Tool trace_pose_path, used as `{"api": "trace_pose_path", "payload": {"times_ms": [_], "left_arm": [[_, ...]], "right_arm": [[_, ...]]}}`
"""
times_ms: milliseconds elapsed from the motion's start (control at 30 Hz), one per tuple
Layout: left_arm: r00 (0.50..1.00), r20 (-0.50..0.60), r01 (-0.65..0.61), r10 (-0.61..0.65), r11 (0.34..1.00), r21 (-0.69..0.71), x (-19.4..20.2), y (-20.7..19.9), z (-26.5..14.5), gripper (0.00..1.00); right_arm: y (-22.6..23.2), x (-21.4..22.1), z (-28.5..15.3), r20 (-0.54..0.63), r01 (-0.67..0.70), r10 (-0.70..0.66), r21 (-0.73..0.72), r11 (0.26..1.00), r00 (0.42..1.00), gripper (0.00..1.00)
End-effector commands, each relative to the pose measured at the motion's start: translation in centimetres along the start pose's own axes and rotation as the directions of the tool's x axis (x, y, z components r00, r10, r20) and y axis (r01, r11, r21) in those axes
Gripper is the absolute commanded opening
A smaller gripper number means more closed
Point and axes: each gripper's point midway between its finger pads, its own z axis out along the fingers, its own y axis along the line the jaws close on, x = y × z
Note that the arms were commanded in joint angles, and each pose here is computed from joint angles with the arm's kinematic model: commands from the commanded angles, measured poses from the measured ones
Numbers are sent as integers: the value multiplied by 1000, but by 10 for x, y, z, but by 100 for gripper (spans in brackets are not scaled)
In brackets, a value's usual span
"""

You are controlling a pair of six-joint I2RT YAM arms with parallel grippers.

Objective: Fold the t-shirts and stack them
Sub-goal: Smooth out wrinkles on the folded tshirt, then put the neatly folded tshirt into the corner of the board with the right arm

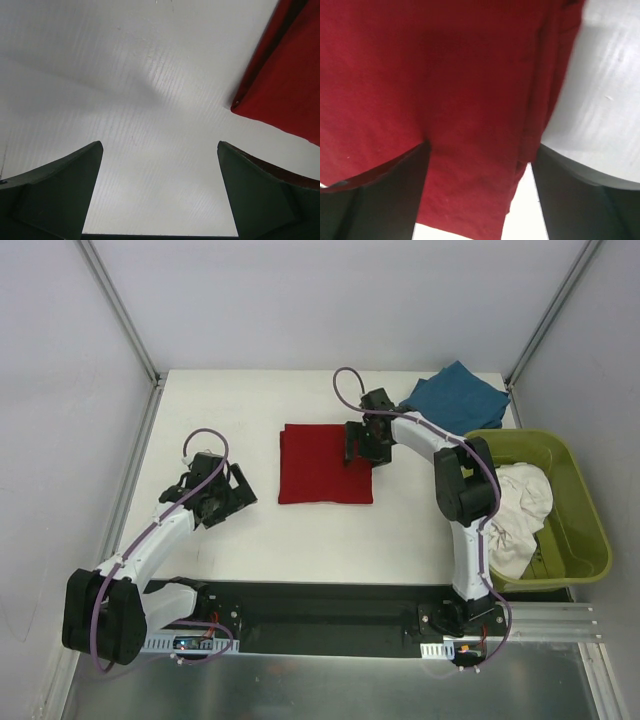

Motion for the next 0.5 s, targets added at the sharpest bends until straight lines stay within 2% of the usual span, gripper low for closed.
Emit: {"api": "trace_pose_path", "payload": {"times_ms": [0, 33, 100, 167, 200, 267, 300, 400, 467], "left_arm": [[999, 34, 14, -13, 999, -34, -5, 6, 4, 99], [999, 33, 15, -14, 999, -36, -5, 6, 4, 99], [999, 37, 18, -17, 999, -40, -5, 7, 4, 99], [999, 32, 17, -15, 999, -44, -4, 8, 5, 99], [999, 31, 18, -17, 999, -45, -4, 8, 6, 99], [999, 30, 18, -16, 999, -50, -4, 8, 6, 99], [999, 28, 18, -16, 998, -52, -4, 9, 7, 99], [1000, 25, 19, -18, 998, -54, -4, 9, 8, 99], [999, 28, 17, -16, 998, -58, -5, 9, 8, 99]], "right_arm": [[5, 13, 8, -69, 35, -32, 54, 998, 997, 74], [10, 16, 10, -76, 52, -48, 62, 997, 996, 67], [7, 22, 17, -94, 76, -66, 101, 992, 993, 59], [9, 23, 22, -97, 100, -88, 128, 987, 991, 44], [8, 25, 22, -109, 108, -94, 137, 985, 990, 31], [6, 21, 25, -102, 136, -121, 167, 976, 987, 17], [6, 20, 25, -100, 149, -133, 175, 973, 986, 2], [2, 5, 18, -62, 208, -199, 226, 952, 978, 1], [-5, -23, 4, 14, 268, -286, 311, 912, 958, 1]]}}
